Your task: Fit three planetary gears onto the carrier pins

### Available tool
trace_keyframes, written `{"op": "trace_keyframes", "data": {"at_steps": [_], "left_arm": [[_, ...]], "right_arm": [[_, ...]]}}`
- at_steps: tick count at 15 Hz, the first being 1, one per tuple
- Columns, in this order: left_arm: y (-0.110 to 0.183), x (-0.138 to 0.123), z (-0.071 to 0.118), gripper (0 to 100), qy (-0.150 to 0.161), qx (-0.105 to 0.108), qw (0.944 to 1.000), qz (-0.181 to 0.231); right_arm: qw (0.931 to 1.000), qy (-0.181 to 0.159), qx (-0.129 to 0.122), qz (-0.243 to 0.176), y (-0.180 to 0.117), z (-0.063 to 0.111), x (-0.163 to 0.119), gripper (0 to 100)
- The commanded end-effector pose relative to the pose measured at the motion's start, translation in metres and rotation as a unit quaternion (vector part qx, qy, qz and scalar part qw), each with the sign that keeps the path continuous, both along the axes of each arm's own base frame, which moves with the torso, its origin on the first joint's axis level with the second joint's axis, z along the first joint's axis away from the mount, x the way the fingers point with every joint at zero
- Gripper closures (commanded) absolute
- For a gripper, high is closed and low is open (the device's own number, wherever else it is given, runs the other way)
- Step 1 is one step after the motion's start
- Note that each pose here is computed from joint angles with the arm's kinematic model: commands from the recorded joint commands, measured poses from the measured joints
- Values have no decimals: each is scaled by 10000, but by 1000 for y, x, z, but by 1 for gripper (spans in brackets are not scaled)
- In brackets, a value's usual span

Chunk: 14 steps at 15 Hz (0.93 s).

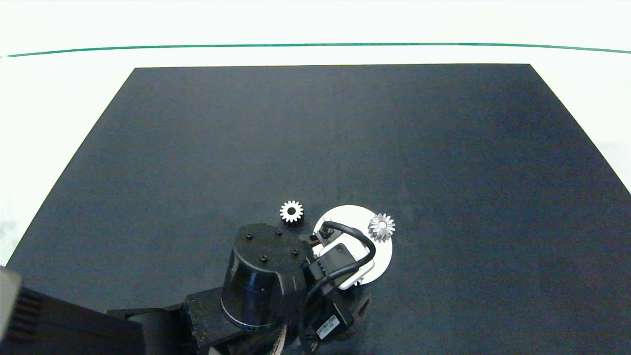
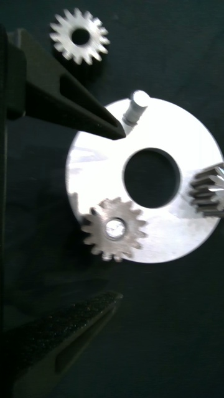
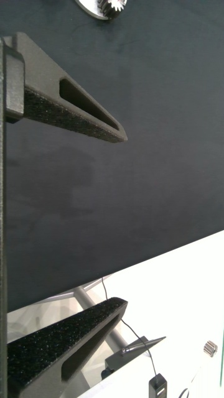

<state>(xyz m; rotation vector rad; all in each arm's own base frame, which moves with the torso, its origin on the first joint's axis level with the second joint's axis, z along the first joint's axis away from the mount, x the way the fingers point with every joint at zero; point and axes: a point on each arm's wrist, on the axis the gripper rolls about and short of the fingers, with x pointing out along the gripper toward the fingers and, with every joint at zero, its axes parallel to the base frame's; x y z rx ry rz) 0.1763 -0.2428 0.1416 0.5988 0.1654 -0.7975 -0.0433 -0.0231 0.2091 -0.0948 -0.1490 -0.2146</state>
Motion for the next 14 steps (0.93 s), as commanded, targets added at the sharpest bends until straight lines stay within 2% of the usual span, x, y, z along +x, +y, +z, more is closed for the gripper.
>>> {"op": "trace_keyframes", "data": {"at_steps": [1, 3, 5, 12, 14], "left_arm": [[33, -7, 55, 0, -255, -327, 9988, 251], [46, 6, 65, 0, -444, -382, 9967, 563], [59, 20, 65, 0, -496, -297, 9949, 825], [59, 48, 45, 0, -243, -120, 9953, 926], [53, 55, 40, 0, -325, -199, 9951, 909]], "right_arm": [[10000, 17, -7, -17, 0, 0, 1, 0], [10000, 17, -7, -17, 0, 0, 1, 0], [10000, 4, -9, -25, 0, 0, 0, 0], [10000, -18, -3, -33, 0, 1, -1, 0], [10000, -10, -5, -33, 0, 1, 0, 0]]}}
